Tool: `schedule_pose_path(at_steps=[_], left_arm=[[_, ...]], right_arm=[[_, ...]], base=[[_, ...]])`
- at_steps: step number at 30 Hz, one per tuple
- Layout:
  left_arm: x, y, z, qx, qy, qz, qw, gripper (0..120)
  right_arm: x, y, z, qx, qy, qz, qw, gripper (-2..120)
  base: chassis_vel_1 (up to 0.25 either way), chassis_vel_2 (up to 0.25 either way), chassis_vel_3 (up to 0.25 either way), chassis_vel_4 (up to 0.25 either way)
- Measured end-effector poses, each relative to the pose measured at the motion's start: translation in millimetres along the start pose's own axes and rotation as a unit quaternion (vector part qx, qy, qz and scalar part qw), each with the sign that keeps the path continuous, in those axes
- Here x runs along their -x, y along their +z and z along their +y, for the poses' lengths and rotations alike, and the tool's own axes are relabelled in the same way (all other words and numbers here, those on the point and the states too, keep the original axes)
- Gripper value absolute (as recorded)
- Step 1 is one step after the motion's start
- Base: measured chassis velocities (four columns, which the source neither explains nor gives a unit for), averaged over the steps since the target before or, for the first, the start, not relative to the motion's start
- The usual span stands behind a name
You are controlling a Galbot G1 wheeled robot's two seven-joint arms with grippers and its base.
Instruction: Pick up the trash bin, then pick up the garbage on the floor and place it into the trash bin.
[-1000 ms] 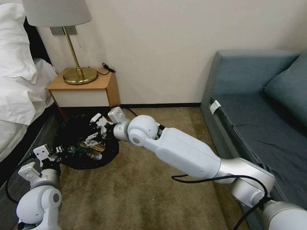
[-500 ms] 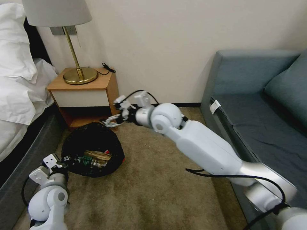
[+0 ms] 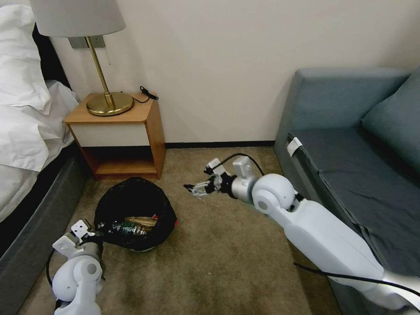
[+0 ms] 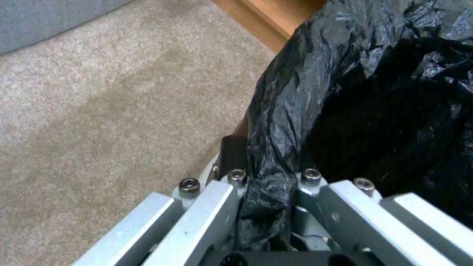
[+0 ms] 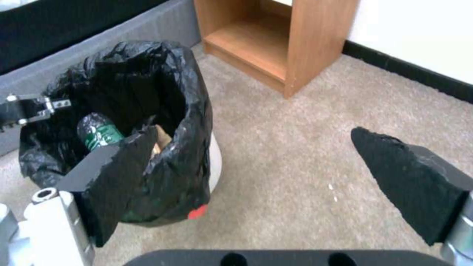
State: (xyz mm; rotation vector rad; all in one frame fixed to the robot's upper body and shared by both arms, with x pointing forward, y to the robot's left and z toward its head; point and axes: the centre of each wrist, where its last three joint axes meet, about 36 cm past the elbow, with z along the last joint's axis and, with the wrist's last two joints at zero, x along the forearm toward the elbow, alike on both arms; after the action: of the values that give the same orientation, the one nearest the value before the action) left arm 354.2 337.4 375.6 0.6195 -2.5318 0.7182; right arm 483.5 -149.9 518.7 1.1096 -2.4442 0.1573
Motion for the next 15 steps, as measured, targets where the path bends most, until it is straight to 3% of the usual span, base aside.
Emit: schedule_pose_path(at_steps=[10, 15], left_arm=[[-2.3, 7.5, -0.7, 0.001, -0.003, 0.005, 1.0000, 33], [-8.7, 7.8, -3.9, 0.024, -0.010, -0.013, 0.9996, 54]], right_arm=[[-19.5, 14.7, -5.1, 0.000, 0.009, -0.004, 1.000, 100], [-30.0, 19.2, -9.4, 0.004, 0.018, -0.016, 1.000, 100]], base=[[0.000, 0.000, 0.000, 0.000], [0.000, 0.000, 0.000, 0.000]])
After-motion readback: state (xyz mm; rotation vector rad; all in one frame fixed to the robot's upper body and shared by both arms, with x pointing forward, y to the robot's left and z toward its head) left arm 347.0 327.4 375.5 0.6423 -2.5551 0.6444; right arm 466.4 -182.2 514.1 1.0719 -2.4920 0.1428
